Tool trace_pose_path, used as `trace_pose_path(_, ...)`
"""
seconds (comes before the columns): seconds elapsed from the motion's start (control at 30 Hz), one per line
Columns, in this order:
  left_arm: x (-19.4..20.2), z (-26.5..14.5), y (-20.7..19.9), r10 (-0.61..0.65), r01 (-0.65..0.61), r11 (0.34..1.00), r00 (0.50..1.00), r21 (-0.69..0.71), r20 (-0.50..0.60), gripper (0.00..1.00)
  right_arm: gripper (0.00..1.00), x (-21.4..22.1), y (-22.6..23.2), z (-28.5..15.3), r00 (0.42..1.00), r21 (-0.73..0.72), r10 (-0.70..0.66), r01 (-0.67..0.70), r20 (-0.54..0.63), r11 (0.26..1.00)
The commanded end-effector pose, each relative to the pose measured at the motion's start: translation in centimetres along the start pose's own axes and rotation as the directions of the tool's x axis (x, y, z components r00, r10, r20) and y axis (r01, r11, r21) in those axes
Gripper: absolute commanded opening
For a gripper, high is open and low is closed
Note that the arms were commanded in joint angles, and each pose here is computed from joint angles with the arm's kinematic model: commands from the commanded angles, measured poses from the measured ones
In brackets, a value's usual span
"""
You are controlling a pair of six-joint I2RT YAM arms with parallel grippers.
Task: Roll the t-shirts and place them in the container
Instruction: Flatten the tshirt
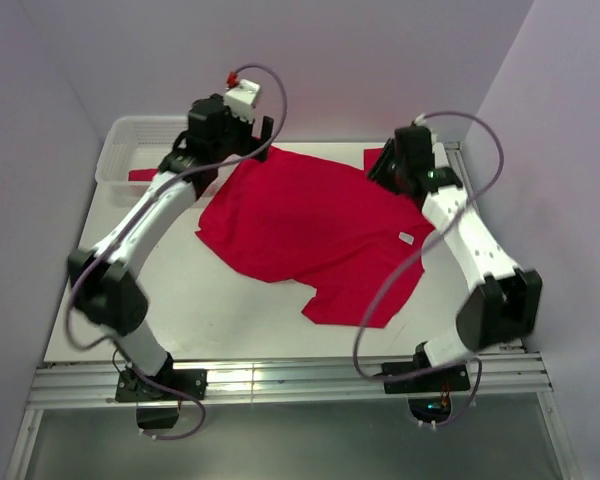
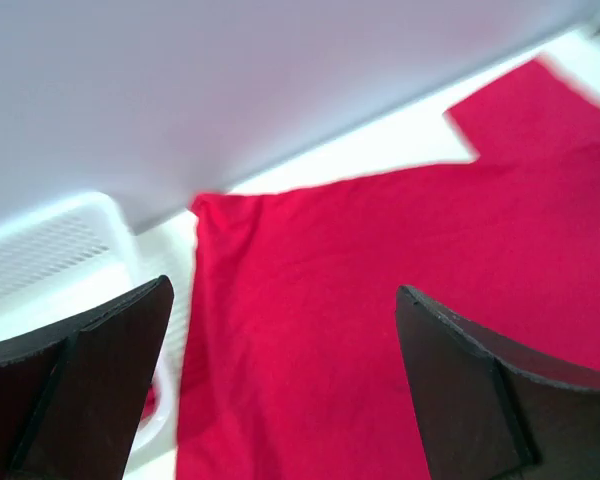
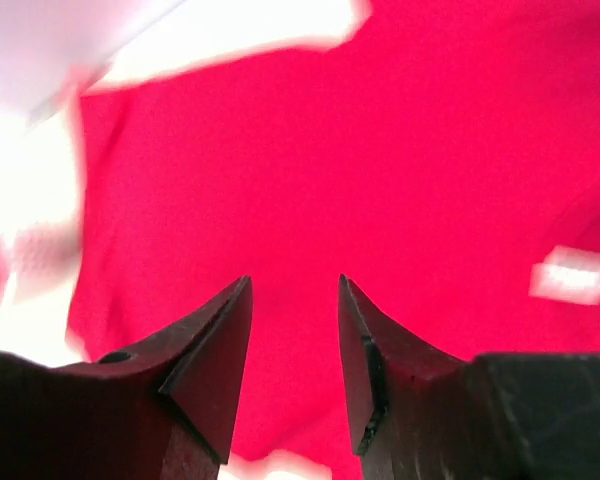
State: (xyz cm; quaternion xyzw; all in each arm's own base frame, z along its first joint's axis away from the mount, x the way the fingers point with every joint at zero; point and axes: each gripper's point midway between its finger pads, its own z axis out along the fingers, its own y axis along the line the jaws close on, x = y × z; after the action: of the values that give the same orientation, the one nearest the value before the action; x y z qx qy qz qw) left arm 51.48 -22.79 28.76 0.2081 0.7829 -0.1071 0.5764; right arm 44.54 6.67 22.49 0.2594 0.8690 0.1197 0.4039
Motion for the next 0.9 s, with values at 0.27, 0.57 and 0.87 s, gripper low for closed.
trace_pose_path(0.27, 12.6, -16.1, -3.7, 0.233, -0.214, 0.945, 0.971, 0.249, -0.05, 1.0, 0.48, 17.8, -3.2, -7.1, 0.984, -0.071, -0.145, 0.137, -0.107, 0.988)
trace_pose_path(0.57, 17.0, -19.4, -12.5, 0.326, -0.29, 0.756, 0.944, 0.587, 0.046, 0.99, 0.54, 26.8, -10.4, -11.4, 0.97, 0.044, -0.045, 0.057, -0.24, 0.997)
trace_pose_path(0.87, 18.7, -17.7, -20.5, 0.361, -0.32, 0.628, 0.927, 0.71, 0.099, 0.98, 0.59, 30.0, -15.7, -12.1, 0.969, 0.25, 0.074, -0.012, -0.238, 0.968)
